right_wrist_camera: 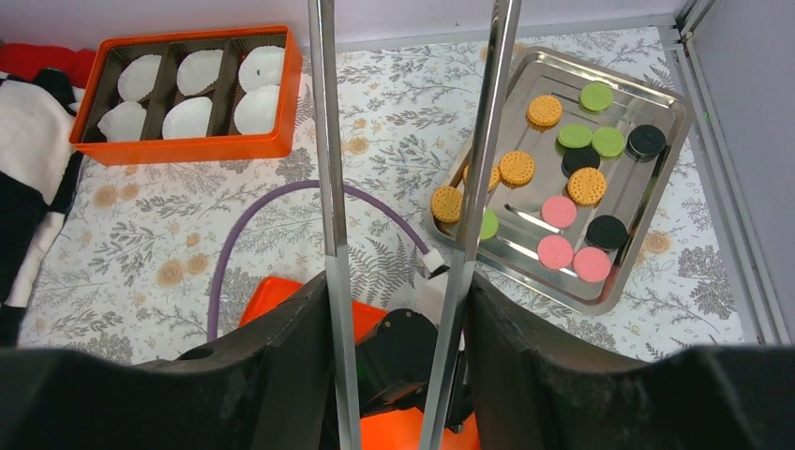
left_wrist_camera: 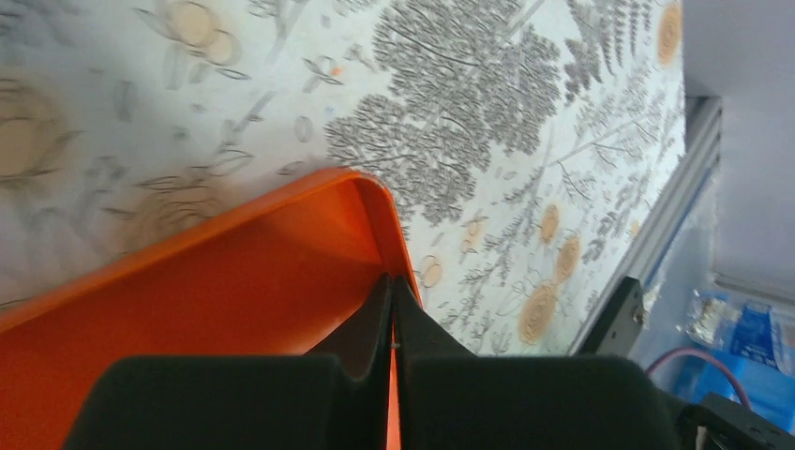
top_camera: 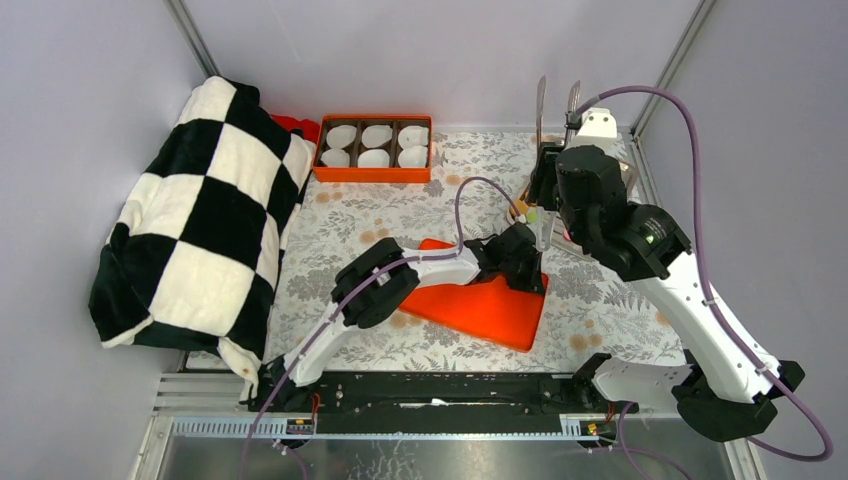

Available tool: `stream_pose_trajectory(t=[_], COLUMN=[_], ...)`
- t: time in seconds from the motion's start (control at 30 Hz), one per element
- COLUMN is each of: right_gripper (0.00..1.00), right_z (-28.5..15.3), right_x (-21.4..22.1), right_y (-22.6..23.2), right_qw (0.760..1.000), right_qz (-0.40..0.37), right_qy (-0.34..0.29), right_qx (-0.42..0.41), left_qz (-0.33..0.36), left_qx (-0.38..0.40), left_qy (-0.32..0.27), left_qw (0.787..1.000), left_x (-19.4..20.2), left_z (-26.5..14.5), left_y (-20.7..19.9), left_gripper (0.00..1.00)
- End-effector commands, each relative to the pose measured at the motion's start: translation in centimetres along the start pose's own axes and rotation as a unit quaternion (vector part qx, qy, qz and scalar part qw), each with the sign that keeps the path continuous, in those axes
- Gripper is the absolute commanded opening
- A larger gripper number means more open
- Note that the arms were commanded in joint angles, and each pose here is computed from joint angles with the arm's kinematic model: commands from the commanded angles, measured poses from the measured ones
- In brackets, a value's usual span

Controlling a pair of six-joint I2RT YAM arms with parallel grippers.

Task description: Pack the cookies

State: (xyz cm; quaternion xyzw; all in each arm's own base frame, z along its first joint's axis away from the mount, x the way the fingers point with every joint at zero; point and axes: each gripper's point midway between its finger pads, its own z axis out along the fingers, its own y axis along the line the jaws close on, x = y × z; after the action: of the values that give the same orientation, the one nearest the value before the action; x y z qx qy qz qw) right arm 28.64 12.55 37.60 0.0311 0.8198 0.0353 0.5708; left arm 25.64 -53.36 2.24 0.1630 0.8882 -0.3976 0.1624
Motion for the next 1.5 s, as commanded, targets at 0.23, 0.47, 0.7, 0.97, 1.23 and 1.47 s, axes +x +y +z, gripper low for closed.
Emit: stream_pose_trajectory(t=[0.23,0.47,0.7,0.97,1.23,1.47], right_gripper=[0.52,0.51,0.51,0.51,0.51,0.5], right_z=[-0.4,0.6,2.5,4.5,6.0,6.4], right_x=[-3.4,-3.1,-0.8,2.5,5.2,5.9], right_y=[0.2,1.1,2.9,4.3,5.4,5.4], right_qw=[0.997,0.997,0.998,0.999,0.998,0.998], right_qz=[0.041,0.039,0.027,0.015,0.003,-0.004], right_qy=[-0.071,-0.071,-0.043,-0.016,0.014,0.022], right_qx=[-0.006,-0.014,-0.029,-0.049,-0.06,-0.056], left_qz=[0.071,-0.005,-0.098,-0.114,-0.131,-0.158], left_qx=[0.002,-0.12,-0.316,-0.451,-0.494,-0.515], left_qy=[-0.103,-0.22,-0.305,-0.341,-0.365,-0.338], left_qw=[0.992,0.968,0.893,0.817,0.778,0.772], left_x=[-4.3,-11.4,-21.6,-28.0,-29.9,-27.8], left_z=[-7.4,-18.2,-23.5,-26.6,-28.8,-28.6], left_y=[-3.8,2.4,16.5,27.0,32.8,37.8], left_gripper=[0.02,0.03,0.0,0.0,0.0,0.0])
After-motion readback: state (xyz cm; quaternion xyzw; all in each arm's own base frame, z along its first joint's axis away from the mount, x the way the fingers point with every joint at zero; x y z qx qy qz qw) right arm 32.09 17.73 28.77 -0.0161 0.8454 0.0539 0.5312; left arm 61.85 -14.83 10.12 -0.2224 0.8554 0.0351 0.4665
